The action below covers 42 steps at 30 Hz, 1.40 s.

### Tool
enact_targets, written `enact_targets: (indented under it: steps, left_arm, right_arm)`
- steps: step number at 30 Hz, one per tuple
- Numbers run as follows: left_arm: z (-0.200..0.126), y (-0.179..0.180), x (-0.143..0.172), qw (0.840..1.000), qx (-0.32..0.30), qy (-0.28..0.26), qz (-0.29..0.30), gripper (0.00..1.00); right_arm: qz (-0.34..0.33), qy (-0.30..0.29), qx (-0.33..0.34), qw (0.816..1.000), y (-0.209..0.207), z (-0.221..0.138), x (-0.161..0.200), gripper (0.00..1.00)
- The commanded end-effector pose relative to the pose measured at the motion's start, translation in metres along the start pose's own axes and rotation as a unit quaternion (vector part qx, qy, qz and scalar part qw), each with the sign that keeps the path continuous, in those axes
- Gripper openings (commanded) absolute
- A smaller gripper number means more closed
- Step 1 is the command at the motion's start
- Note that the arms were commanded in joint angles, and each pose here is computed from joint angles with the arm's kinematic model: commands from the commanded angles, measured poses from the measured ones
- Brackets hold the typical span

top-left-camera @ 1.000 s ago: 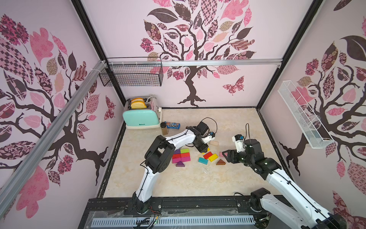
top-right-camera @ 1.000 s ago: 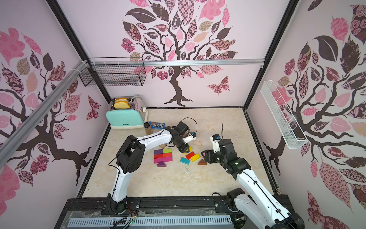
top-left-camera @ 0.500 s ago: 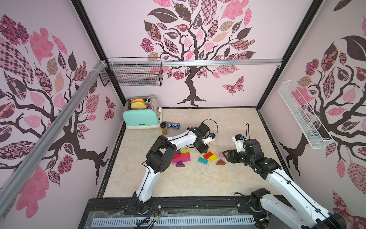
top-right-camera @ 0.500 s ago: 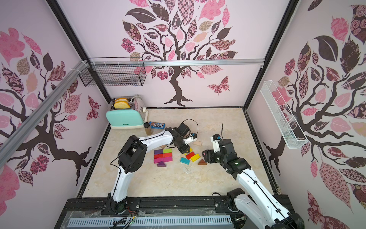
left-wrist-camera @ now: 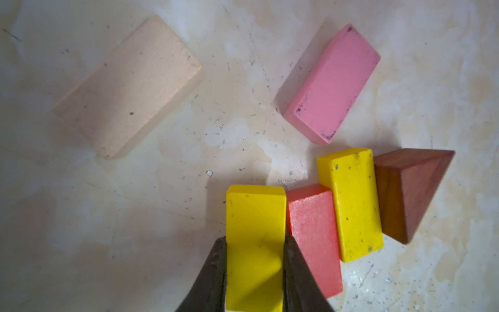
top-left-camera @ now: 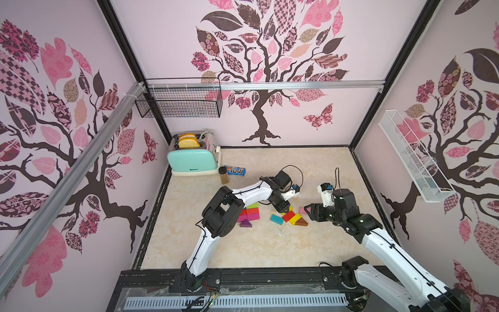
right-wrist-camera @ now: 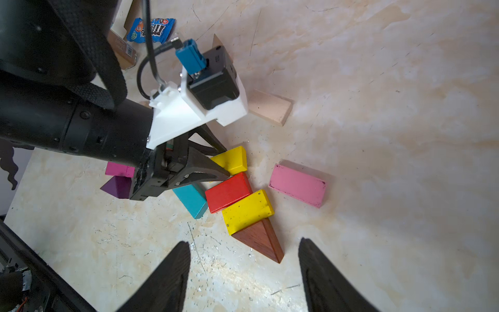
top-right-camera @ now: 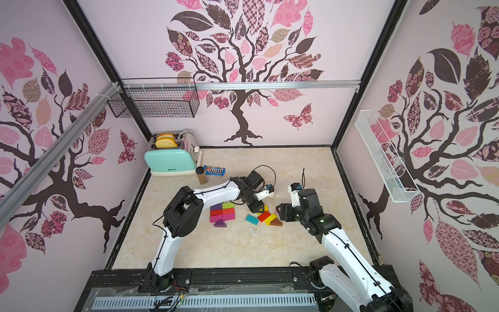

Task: Assemble a piece of candy with building blocks
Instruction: Assemble the building block at the center of the board.

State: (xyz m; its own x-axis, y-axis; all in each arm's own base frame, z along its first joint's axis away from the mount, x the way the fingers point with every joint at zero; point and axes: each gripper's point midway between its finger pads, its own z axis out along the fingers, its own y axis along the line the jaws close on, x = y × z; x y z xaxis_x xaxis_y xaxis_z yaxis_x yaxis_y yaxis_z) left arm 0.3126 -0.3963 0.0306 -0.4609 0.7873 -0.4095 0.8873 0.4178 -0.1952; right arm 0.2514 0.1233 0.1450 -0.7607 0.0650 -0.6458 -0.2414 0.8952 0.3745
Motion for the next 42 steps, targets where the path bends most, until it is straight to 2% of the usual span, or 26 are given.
enact_targets:
  steps: [1,7,10,14,17,20,24,30,36,42]
  left_arm:
    - [0.015,0.000,0.015,0.999,0.001,0.035,0.003,0.33]
    - [-0.009,0.003,0.001,1.000,-0.011,0.010,-0.003,0.47]
    - [-0.019,0.006,-0.008,1.000,-0.010,-0.010,-0.025,0.58]
    - [-0.037,0.014,-0.036,0.994,-0.009,-0.060,-0.095,0.74]
    - [-0.044,0.034,-0.057,0.983,-0.048,-0.087,-0.157,0.88]
    - [-0.042,0.051,-0.073,0.974,-0.075,-0.087,-0.196,0.93]
    - [-0.026,0.071,-0.082,0.966,-0.105,-0.077,-0.224,0.96]
    - [-0.008,0.085,-0.077,0.959,-0.135,-0.053,-0.244,0.92]
    - [0.009,0.083,-0.065,0.958,-0.151,-0.025,-0.243,0.89]
    - [0.022,0.070,-0.064,0.958,-0.144,-0.028,-0.248,0.89]
  right_arm:
    - [-0.007,-0.021,0.004,1.000,0.002,-0.010,-0.016,0.67]
    - [-0.004,-0.023,0.006,1.000,0.003,-0.015,-0.019,0.67]
    - [0.001,-0.024,0.008,1.000,0.003,-0.021,-0.018,0.67]
    - [0.009,-0.028,0.012,0.999,0.003,-0.026,-0.019,0.67]
    - [0.015,-0.027,0.016,0.999,0.002,-0.027,-0.021,0.67]
    - [0.023,-0.038,0.016,0.999,0.003,-0.032,-0.025,0.67]
    - [0.037,-0.057,0.018,0.998,0.003,-0.042,-0.027,0.67]
    - [0.045,-0.066,0.026,0.996,-0.001,-0.048,-0.024,0.67]
    - [0.048,-0.060,0.022,0.997,-0.001,-0.042,-0.021,0.67]
    - [0.043,-0.063,0.023,0.997,-0.001,-0.043,-0.023,0.67]
